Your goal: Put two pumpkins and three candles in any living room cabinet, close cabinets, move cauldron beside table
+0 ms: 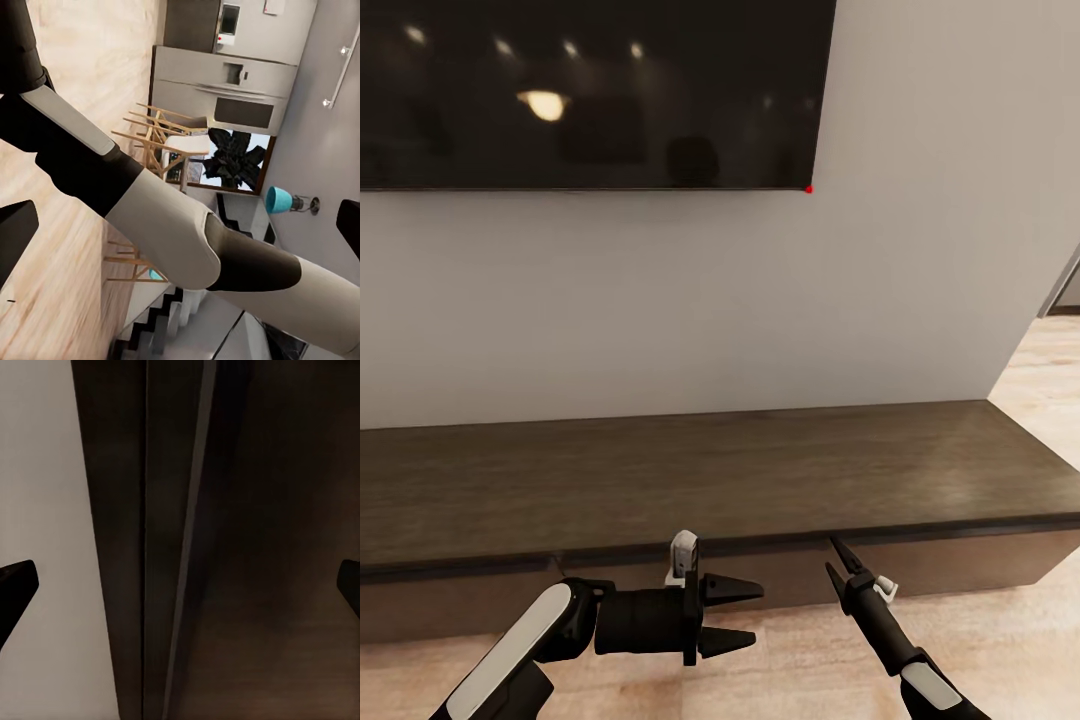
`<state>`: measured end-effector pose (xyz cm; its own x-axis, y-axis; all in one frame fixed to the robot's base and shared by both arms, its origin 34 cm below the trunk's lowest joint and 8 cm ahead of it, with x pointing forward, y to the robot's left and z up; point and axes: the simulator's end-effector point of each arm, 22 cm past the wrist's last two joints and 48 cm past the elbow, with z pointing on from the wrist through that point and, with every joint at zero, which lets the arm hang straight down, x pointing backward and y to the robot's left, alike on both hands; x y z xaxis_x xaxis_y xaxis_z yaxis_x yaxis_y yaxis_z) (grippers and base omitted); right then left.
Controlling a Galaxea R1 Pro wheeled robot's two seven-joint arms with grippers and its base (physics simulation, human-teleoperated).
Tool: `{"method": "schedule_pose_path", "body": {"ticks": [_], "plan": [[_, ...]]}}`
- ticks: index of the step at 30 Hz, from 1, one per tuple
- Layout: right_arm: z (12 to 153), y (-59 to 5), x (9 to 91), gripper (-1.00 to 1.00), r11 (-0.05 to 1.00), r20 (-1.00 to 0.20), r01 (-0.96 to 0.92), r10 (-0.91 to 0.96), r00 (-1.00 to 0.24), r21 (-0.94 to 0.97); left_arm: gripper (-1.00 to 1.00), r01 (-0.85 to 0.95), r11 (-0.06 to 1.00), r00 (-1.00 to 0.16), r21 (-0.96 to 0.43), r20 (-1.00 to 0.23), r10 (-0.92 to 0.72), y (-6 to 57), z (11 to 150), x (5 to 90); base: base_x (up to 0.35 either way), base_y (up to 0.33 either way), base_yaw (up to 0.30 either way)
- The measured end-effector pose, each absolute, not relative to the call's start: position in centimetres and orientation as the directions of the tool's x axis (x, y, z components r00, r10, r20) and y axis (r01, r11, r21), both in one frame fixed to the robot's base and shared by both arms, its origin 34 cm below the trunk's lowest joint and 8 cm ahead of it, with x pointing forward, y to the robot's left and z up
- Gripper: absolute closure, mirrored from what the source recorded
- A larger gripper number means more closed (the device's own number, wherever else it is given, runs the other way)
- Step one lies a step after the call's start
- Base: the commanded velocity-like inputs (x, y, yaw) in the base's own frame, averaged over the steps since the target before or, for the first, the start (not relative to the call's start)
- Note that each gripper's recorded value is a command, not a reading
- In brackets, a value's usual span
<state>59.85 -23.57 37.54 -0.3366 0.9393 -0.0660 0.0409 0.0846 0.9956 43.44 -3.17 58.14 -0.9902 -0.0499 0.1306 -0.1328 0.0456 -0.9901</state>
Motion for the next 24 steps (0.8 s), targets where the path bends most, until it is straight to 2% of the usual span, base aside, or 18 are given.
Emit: {"method": "schedule_pose_path", "body": {"ticks": [24], "plan": [[37.56,-23.57,59.85,-1.00,0.084,-0.066,0.040,0.939,-0.337,0.996,-1.00,-0.130,0.043,-0.990,-0.991,0.128,-0.056,-3.02,58.26,43.67,0.016,0.000,0.000]]}}
